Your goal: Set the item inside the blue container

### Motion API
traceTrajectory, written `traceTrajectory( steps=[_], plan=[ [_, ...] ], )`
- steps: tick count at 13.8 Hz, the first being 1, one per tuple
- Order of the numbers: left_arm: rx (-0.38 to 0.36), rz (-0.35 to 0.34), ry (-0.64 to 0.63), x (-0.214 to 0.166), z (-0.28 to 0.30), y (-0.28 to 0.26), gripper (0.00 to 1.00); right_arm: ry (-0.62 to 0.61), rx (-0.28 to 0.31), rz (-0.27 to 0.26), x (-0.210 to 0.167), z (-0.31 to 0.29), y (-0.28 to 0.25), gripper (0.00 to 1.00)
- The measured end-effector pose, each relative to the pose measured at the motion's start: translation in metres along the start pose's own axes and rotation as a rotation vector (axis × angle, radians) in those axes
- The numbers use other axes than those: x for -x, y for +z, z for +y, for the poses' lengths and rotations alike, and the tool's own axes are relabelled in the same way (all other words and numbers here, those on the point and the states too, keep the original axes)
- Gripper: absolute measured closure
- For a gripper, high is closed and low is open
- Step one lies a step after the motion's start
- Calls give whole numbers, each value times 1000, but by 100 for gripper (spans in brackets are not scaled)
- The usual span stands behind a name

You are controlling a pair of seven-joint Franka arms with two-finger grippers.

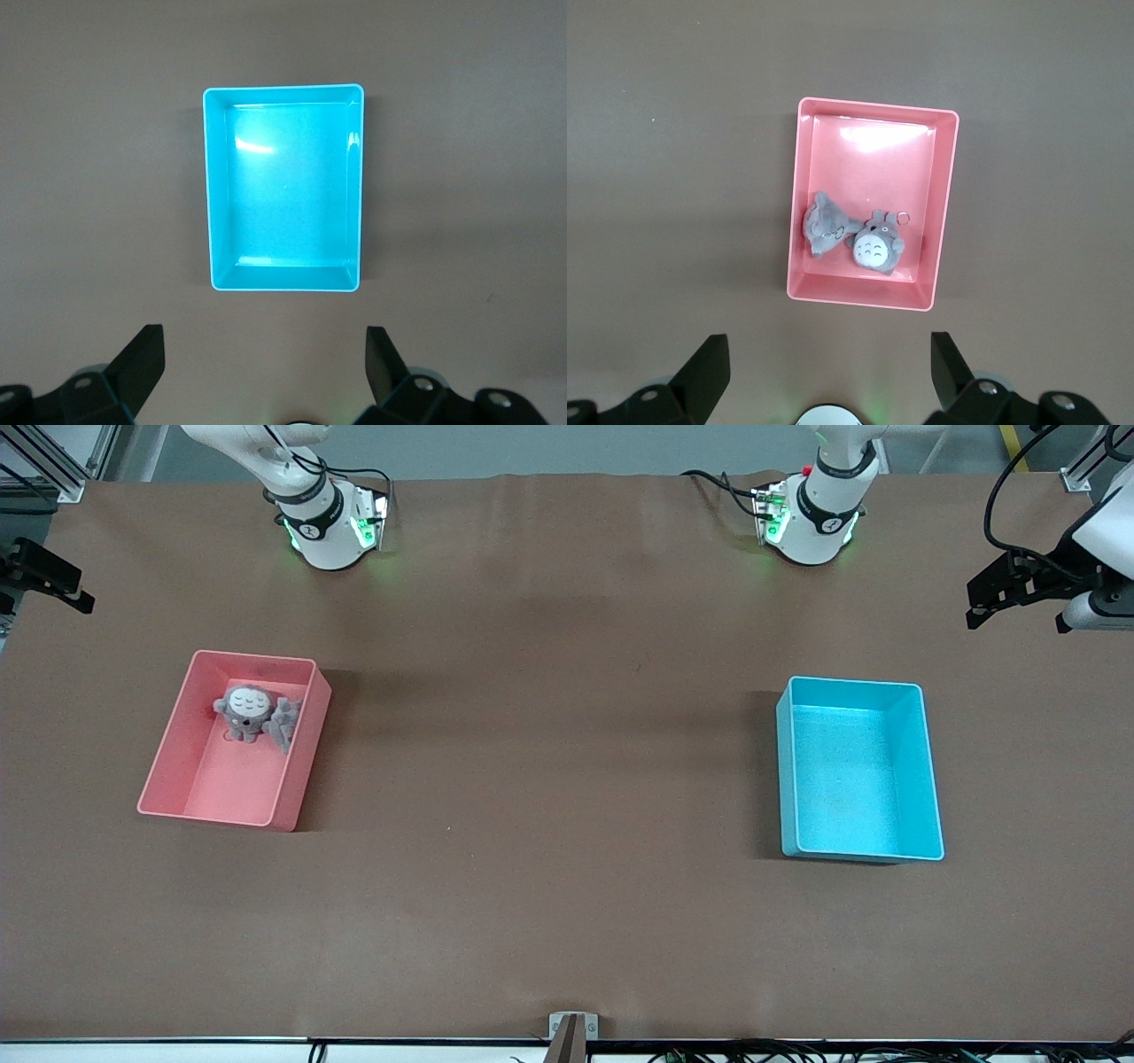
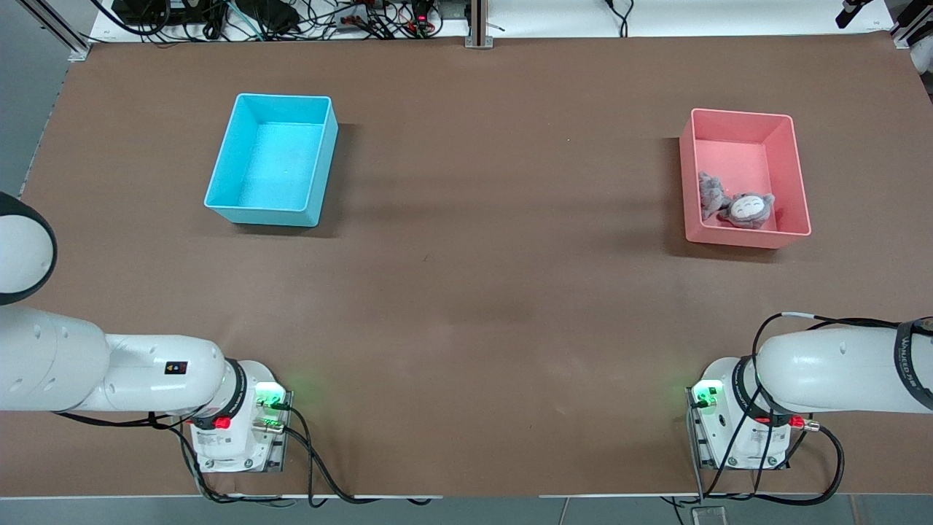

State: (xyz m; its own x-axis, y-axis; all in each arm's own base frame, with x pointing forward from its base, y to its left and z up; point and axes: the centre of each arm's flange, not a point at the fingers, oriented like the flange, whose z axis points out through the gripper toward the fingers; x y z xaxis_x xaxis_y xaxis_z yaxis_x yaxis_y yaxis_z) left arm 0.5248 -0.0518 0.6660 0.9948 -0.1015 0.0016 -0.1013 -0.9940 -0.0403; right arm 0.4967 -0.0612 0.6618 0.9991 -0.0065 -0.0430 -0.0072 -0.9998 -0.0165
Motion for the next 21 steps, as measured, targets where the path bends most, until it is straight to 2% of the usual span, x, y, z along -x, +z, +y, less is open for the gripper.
traceTrajectory(
  steps=[7,12,21],
  plan=[
    [8,-6,-9,-2,-3,2,0,-1,0,0,0,0,0,0],
    [17,-36,-88,-10,-2,17,0,2,0,0,0,1,0,0],
    [17,-42,-92,-11,-1,20,0,7,-1,1,0,4,0,0]
  ],
)
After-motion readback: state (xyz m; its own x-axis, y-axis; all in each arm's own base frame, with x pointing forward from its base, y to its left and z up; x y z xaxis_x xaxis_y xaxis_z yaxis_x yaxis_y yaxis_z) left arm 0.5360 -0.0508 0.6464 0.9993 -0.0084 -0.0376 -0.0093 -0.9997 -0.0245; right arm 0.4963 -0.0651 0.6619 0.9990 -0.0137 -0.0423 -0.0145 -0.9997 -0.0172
